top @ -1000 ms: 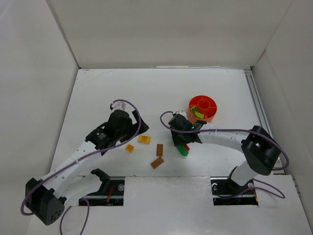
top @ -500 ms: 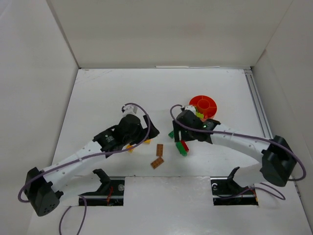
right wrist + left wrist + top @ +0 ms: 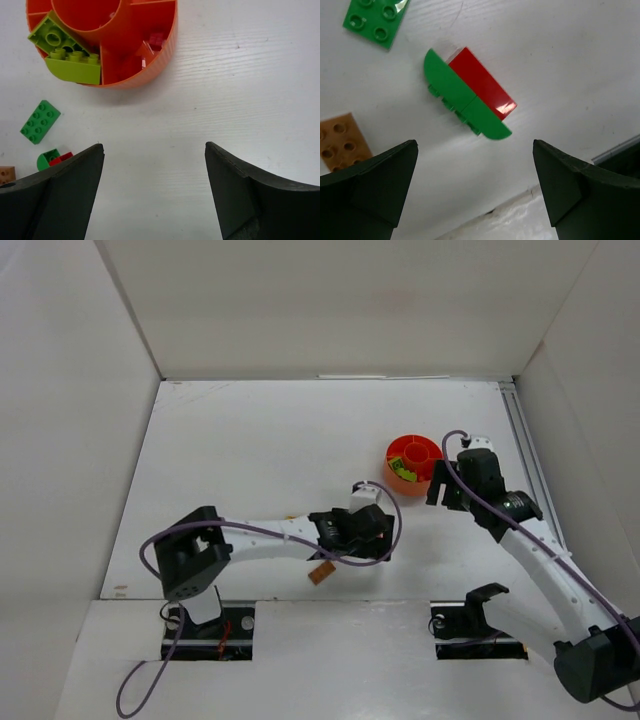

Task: Sort the legos into containers by color

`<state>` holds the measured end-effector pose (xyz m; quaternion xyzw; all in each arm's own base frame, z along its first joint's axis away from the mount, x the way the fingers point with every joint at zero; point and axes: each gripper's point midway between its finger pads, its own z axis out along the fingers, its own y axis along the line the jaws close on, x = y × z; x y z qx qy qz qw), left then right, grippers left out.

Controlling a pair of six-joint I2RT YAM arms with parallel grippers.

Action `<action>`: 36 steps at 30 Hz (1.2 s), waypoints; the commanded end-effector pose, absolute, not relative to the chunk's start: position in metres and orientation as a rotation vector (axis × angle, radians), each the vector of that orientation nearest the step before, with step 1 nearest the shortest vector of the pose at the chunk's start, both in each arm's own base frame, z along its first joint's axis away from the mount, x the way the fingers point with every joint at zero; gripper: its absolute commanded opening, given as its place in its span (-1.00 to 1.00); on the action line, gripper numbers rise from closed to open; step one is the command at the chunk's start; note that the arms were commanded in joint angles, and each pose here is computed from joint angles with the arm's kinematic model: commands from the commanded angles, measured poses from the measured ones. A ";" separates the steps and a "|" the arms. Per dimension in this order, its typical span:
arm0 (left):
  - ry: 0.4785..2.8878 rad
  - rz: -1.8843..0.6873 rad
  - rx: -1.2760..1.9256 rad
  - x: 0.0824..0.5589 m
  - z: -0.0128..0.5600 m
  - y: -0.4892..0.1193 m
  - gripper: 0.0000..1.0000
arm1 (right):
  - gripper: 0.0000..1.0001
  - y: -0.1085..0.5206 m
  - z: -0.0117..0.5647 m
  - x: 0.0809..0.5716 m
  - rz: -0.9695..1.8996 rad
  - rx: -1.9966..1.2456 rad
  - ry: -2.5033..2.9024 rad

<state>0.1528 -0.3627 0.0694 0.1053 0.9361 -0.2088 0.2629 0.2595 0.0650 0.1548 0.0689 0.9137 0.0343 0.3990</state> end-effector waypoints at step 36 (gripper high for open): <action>2.419 -0.166 0.547 0.166 0.035 -0.380 -0.02 | 0.73 0.047 0.132 0.269 0.090 -0.003 2.391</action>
